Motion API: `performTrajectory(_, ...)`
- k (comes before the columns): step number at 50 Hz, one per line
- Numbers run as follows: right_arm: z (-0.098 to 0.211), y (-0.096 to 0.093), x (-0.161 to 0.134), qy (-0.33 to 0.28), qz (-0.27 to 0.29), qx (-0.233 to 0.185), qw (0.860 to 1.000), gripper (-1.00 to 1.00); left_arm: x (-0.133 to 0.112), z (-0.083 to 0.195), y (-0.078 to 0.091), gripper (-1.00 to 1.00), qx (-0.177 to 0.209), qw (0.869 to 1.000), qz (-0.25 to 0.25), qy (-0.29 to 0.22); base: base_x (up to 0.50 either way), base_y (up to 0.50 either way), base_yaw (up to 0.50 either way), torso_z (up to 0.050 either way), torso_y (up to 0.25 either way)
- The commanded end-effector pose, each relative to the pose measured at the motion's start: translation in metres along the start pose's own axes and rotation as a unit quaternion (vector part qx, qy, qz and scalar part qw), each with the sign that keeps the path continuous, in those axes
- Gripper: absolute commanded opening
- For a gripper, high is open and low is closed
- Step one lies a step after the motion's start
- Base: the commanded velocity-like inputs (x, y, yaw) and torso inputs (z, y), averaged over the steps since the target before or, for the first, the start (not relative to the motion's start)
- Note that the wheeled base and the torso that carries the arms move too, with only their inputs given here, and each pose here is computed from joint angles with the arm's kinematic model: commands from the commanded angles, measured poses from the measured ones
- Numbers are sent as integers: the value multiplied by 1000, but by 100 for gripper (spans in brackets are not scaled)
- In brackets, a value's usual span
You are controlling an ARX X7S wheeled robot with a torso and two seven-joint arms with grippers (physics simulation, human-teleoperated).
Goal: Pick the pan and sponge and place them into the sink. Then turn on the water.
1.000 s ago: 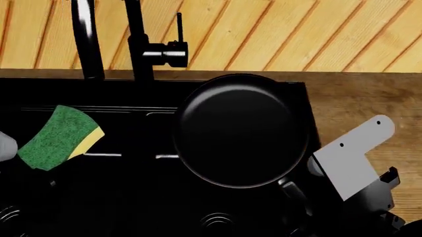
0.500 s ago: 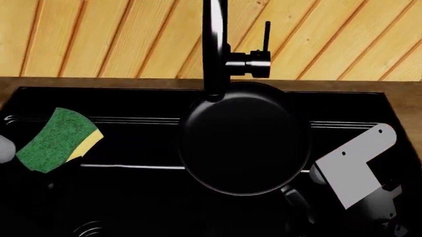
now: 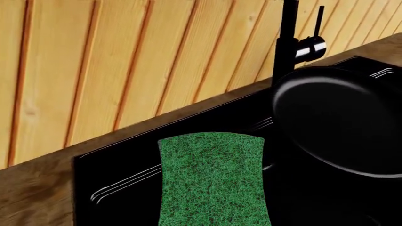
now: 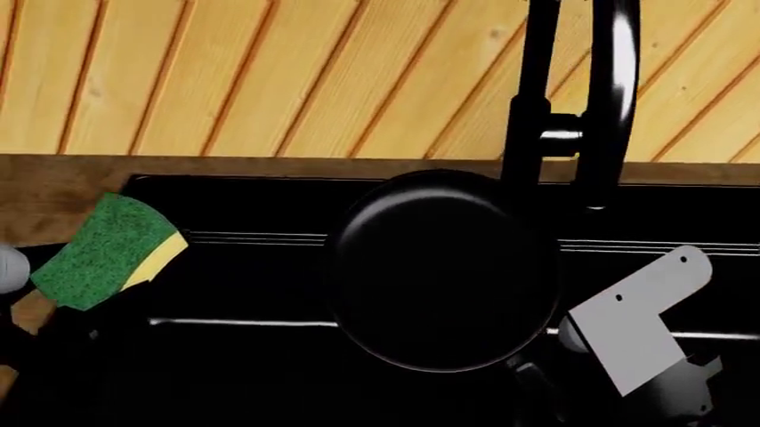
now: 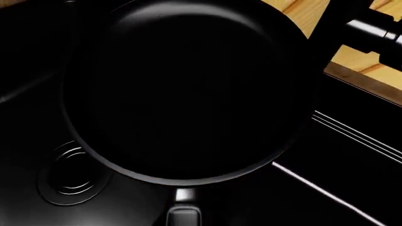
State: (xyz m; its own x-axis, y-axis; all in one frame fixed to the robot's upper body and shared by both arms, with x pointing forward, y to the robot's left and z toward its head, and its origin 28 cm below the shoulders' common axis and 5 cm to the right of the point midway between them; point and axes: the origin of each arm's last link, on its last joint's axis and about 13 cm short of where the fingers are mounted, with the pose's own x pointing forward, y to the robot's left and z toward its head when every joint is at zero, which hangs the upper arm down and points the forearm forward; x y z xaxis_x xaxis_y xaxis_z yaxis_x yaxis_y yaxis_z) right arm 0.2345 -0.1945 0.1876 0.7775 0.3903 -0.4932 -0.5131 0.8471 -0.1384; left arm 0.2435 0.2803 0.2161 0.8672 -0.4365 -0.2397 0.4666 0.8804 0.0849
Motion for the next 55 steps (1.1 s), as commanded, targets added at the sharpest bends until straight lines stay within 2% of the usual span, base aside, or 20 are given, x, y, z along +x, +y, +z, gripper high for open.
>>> performTrajectory(1,7,-3,-4,-28,-15,-11,999,-100,-3,0,1,-100,-3,1000,1,-1,102,344,0,0,0)
performTrajectory(5,7,-1,-4,-28,-8,-13,1000,-100,-9,0,5,-100,-2,1000,1,-2,105,342,0,0,3)
performTrajectory(11,8,2,1,-25,6,-12,1000,-100,-5,0,2,-100,-2,1000,1,0,98,233,0,0,2)
performTrajectory(16,7,9,3,-9,38,-12,999,-100,0,0,-1,-100,-3,1000,1,0,3,2,0,2,2)
performTrajectory(25,9,18,18,-2,90,14,996,-100,3,0,-3,-100,-2,1000,-2,0,0,0,0,0,1)
performTrajectory(38,14,41,37,5,168,-2,986,-100,-3,-1,0,-100,-4,1000,1,-1,0,0,0,1,2)
performTrajectory(44,13,45,41,7,177,0,984,-100,-4,-1,1,-100,-4,1000,1,-2,0,0,0,0,2)
performTrajectory(49,5,46,53,36,169,12,985,-100,-3,-1,1,-100,-3,1000,1,-1,0,0,0,0,0)
performTrajectory(55,0,53,66,45,191,19,980,-100,-2,-2,1,-100,-3,1000,-1,1,0,0,0,2,2)
